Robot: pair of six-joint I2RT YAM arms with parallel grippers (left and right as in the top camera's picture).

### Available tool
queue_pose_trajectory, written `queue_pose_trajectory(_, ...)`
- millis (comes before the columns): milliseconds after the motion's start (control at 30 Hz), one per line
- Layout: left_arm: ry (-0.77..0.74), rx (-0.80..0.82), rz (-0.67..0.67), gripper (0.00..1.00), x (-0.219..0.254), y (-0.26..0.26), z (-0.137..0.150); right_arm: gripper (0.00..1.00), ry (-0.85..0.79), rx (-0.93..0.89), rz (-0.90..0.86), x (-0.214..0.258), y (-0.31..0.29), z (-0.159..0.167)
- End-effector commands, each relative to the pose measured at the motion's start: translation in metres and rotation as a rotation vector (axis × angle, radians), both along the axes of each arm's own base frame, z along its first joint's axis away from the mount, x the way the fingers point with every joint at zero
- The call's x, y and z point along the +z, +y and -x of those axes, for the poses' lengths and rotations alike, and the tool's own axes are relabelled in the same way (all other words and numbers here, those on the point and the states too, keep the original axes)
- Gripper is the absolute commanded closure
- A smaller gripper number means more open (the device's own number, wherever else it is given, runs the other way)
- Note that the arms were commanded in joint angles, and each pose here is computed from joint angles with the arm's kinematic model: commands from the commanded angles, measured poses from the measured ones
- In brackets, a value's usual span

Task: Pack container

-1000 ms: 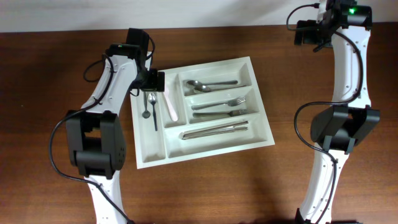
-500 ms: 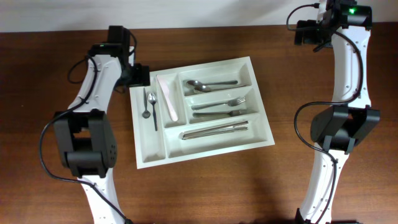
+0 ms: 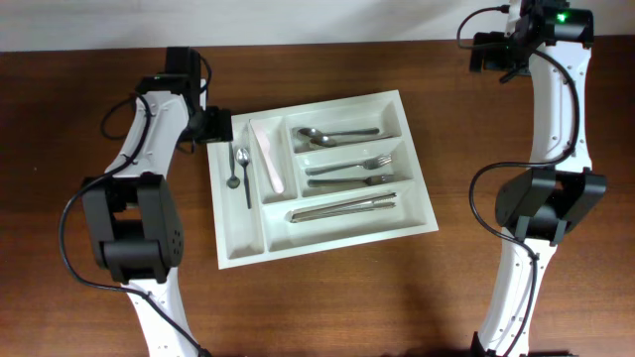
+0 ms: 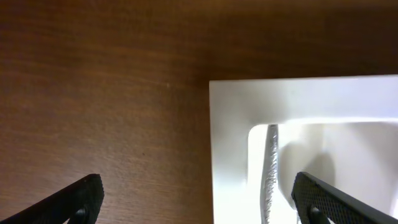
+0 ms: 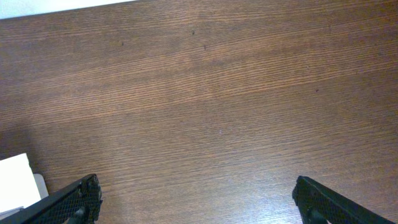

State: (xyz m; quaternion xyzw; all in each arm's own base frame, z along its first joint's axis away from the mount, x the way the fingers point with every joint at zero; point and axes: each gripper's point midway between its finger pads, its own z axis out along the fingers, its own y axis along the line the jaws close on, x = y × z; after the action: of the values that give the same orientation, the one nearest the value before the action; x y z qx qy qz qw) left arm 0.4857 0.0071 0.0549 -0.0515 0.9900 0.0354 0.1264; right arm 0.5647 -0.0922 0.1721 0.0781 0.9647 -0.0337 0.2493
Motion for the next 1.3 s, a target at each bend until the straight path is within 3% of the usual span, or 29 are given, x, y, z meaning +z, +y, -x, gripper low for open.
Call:
queue_pose_trajectory(0,0.01,-0.005,-0.019,0.01,-0.008,0.003,0.005,0.01,-0.021,-0.013,0.013,0.009,-0.002,-0.001)
queue_pose_trajectory(633,-0.096,0.005,-0.06,0.01,-0.005,0.01,-0.02,0.01,-0.021,-0.013,0.013,0.009,-0.002,-0.001)
queue_pose_trajectory(1267,-0.01,0.008,-0.076,0.01,-0.053,0.013,-0.014,0.01,-0.021,-0.013,0.013,0.009,-0.002,-0.001)
